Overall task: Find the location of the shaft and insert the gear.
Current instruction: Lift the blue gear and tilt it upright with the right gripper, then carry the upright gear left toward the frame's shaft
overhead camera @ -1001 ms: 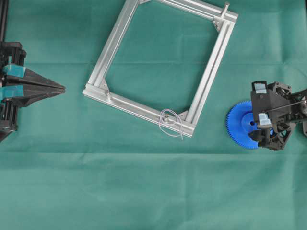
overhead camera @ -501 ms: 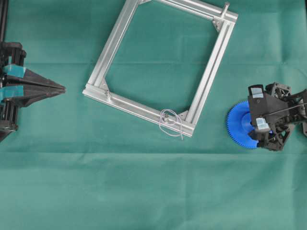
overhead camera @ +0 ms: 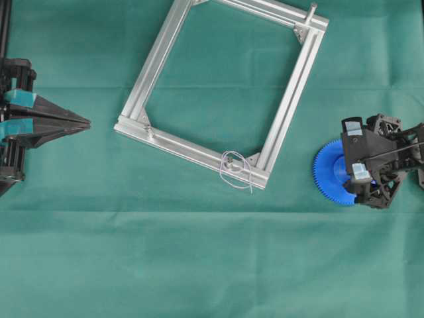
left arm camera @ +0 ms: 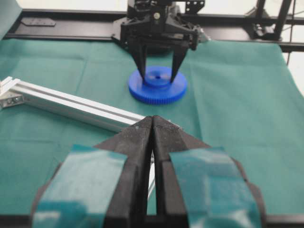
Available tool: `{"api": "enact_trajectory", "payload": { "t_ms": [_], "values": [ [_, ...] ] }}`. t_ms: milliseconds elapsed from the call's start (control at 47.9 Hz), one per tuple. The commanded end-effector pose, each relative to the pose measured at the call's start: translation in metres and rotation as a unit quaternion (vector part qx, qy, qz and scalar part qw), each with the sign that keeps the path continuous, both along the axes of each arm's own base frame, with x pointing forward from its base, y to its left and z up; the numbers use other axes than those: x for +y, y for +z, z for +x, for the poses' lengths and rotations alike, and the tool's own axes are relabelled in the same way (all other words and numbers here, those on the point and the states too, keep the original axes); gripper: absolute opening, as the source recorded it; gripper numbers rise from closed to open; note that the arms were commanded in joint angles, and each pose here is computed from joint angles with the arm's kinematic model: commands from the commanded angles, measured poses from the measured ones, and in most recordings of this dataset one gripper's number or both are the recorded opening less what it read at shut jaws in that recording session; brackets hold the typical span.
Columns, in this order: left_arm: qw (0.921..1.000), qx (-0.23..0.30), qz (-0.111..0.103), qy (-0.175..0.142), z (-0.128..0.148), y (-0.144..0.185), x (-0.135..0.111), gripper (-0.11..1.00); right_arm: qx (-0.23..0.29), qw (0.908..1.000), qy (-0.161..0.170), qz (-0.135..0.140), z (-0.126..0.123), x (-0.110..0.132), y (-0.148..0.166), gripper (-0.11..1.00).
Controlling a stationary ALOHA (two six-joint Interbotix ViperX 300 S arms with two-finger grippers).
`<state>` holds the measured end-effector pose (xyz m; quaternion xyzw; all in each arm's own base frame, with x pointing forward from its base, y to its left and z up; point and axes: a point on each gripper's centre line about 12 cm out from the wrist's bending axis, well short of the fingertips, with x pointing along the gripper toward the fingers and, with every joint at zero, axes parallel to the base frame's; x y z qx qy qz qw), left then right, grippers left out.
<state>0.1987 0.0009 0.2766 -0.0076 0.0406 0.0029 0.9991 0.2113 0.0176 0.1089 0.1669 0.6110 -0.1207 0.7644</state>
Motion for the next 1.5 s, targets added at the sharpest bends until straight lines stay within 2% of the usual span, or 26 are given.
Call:
{"api": "enact_trajectory", "payload": {
  "t_ms": [0,522,730,939,1148,1481],
  "values": [
    [0.9999,-0.012,-0.001,0.0,0.003,0.009,0.0,0.01,-0.008,1.0,-0.004,0.0,0.005,-0.001,0.007,0.69],
    [1.0,-0.008,-0.003,0.001,0.004,0.008,0.0,0.01,-0.019,0.9987,0.016,-0.045,0.028,-0.008,0.084,0.69],
    [1.0,-0.008,-0.004,0.001,0.004,0.008,0.0,0.01,-0.026,0.9982,0.014,-0.052,0.037,-0.009,0.106,0.69],
    [1.0,-0.006,-0.003,0.0,0.004,0.007,0.0,0.01,-0.04,0.9978,0.012,-0.051,0.044,-0.009,0.116,0.69],
    [1.0,-0.002,-0.003,0.0,0.004,0.006,0.0,0.01,-0.044,0.998,-0.008,-0.044,0.057,-0.006,0.12,0.69],
    [1.0,0.003,-0.003,0.001,0.004,0.005,0.0,0.01,-0.069,0.9969,-0.003,-0.037,0.105,0.007,0.128,0.69]
  ]
}}
